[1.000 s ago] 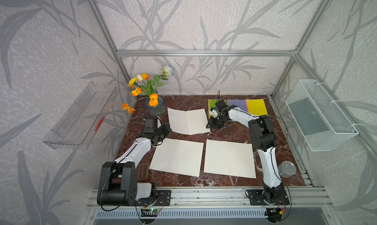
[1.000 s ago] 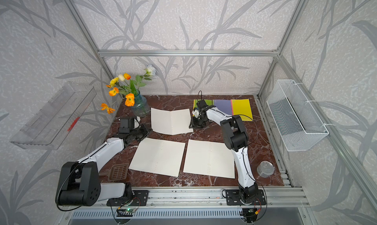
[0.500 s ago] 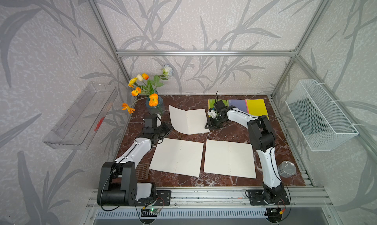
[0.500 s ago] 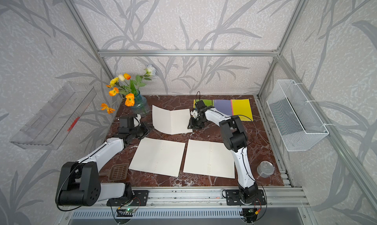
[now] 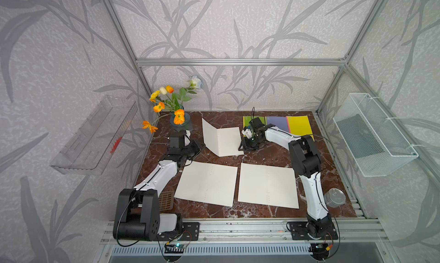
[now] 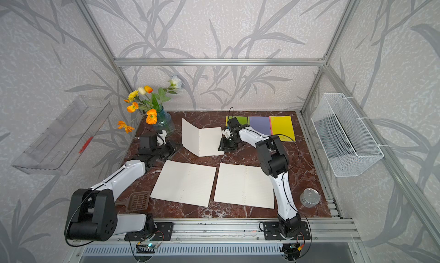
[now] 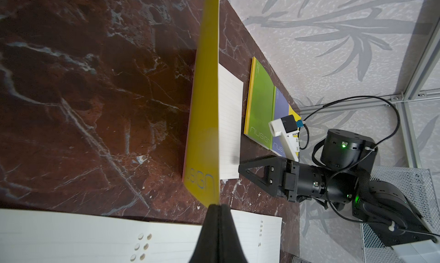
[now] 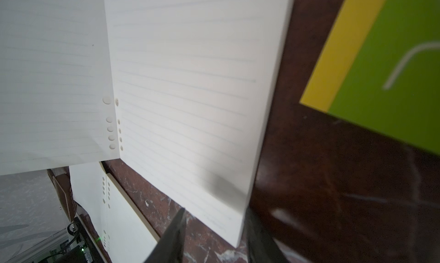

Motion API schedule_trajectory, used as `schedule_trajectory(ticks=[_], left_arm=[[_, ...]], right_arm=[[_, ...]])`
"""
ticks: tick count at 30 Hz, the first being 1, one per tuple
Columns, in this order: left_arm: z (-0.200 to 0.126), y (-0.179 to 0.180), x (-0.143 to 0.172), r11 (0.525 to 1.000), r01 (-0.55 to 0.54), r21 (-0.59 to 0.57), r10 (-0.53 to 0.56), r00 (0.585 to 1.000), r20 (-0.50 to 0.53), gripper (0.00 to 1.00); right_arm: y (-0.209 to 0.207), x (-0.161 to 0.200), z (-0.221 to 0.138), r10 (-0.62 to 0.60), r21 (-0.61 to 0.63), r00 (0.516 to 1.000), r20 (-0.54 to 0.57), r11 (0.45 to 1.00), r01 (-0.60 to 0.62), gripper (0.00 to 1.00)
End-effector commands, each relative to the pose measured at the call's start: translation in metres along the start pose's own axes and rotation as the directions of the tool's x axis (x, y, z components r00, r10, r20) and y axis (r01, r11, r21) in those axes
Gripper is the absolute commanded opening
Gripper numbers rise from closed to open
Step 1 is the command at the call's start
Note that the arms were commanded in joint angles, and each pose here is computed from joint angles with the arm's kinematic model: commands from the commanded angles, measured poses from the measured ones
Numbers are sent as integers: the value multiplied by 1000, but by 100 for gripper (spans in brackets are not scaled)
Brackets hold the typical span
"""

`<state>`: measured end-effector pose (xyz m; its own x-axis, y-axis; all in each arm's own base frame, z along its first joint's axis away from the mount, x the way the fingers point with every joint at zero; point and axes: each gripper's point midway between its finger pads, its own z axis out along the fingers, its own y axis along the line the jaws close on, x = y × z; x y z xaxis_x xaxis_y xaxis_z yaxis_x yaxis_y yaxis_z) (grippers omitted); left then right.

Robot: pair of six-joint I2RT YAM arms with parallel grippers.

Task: Close the notebook
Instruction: Close the notebook at the center of the board.

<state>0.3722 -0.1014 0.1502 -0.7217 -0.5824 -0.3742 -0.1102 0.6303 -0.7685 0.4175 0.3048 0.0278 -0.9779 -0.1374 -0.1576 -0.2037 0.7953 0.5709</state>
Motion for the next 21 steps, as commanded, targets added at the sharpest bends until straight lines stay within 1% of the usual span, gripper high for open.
schedule_trajectory(ticks=[1, 10, 21], left_arm=[[4, -19, -5, 998, -29, 49, 29, 1000, -3, 2], [20, -33, 5, 996, -51, 67, 53, 998, -38, 2], [42, -52, 27, 992, -76, 103, 86, 992, -97, 2]], right_arm=[[-2, 12, 7, 9, 10, 999, -35, 1000, -9, 42], [-1, 13, 8, 8, 7, 999, -37, 1000, -8, 42], [0, 15, 11, 11, 1, 999, -42, 1000, -11, 42]])
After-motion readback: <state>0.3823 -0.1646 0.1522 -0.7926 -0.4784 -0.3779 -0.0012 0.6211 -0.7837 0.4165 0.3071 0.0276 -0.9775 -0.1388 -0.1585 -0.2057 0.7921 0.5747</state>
